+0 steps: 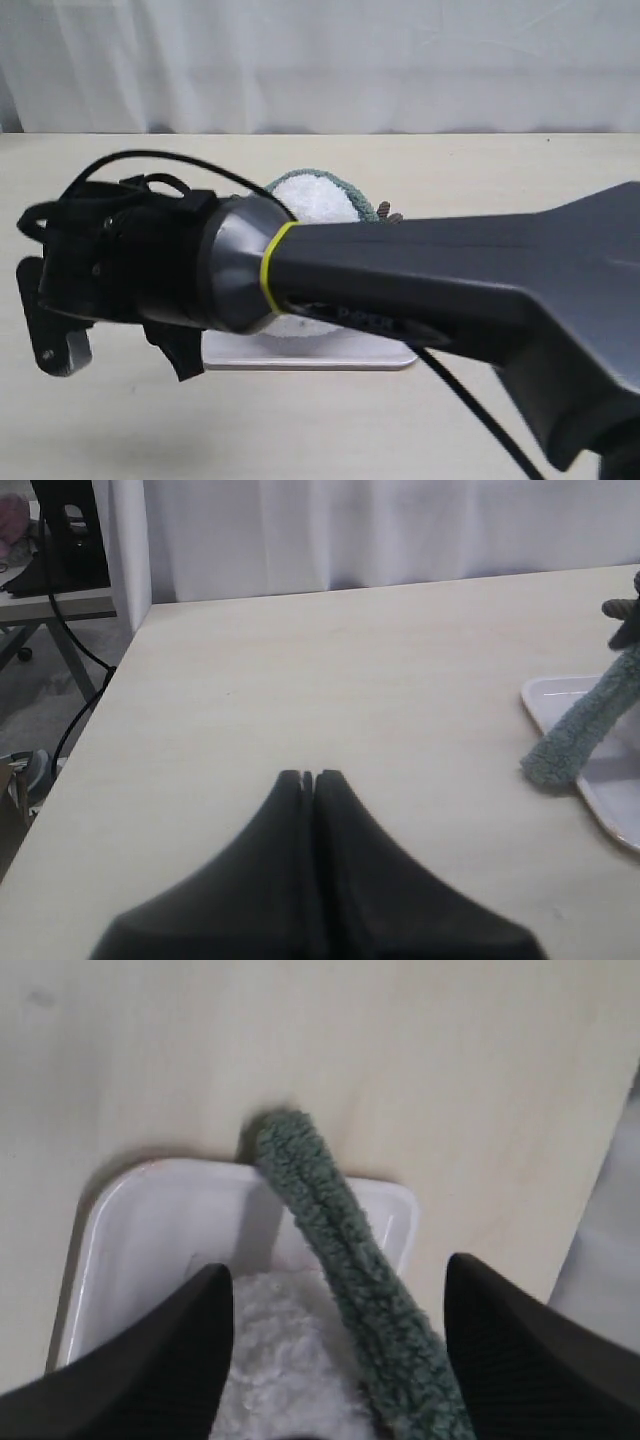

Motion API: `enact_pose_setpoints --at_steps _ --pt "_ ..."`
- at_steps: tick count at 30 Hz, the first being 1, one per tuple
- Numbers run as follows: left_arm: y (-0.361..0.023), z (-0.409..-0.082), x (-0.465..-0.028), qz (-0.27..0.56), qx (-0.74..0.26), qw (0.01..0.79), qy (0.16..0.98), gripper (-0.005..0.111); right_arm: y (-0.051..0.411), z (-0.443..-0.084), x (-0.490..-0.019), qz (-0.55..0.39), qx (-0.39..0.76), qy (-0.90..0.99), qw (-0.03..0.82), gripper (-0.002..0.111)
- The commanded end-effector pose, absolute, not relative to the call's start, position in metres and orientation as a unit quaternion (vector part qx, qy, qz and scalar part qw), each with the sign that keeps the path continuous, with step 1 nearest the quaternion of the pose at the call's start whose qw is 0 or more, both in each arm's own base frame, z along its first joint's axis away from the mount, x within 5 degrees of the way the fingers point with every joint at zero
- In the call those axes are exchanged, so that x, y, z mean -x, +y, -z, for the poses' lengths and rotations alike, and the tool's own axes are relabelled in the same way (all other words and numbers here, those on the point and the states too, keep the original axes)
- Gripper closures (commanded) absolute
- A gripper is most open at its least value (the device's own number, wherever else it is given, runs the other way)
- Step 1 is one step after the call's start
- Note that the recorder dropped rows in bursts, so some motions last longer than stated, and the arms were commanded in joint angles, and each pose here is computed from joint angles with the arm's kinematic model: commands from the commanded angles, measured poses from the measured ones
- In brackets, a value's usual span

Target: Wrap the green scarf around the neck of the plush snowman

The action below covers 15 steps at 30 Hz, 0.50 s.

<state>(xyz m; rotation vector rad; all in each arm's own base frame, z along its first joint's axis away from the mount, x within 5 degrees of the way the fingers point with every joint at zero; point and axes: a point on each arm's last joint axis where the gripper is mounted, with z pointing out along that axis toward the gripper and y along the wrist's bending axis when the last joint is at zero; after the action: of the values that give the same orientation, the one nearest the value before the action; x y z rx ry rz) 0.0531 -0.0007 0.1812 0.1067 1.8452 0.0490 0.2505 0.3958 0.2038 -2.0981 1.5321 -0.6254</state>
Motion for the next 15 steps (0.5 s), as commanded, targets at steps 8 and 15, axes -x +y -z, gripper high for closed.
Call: enact_pose_setpoints --at_steps 8,15 --pt "-0.001 -0.181 -0.053 -0.021 -0.045 0.606 0.794 0.107 0.398 -0.158 -0.268 0.342 0.778 0.489 0.196 0.050" --pt "-0.001 -0.181 -0.053 -0.021 -0.045 0.606 0.794 0.107 0.399 -0.149 -0.271 0.338 0.780 0.490 0.196 0.080"
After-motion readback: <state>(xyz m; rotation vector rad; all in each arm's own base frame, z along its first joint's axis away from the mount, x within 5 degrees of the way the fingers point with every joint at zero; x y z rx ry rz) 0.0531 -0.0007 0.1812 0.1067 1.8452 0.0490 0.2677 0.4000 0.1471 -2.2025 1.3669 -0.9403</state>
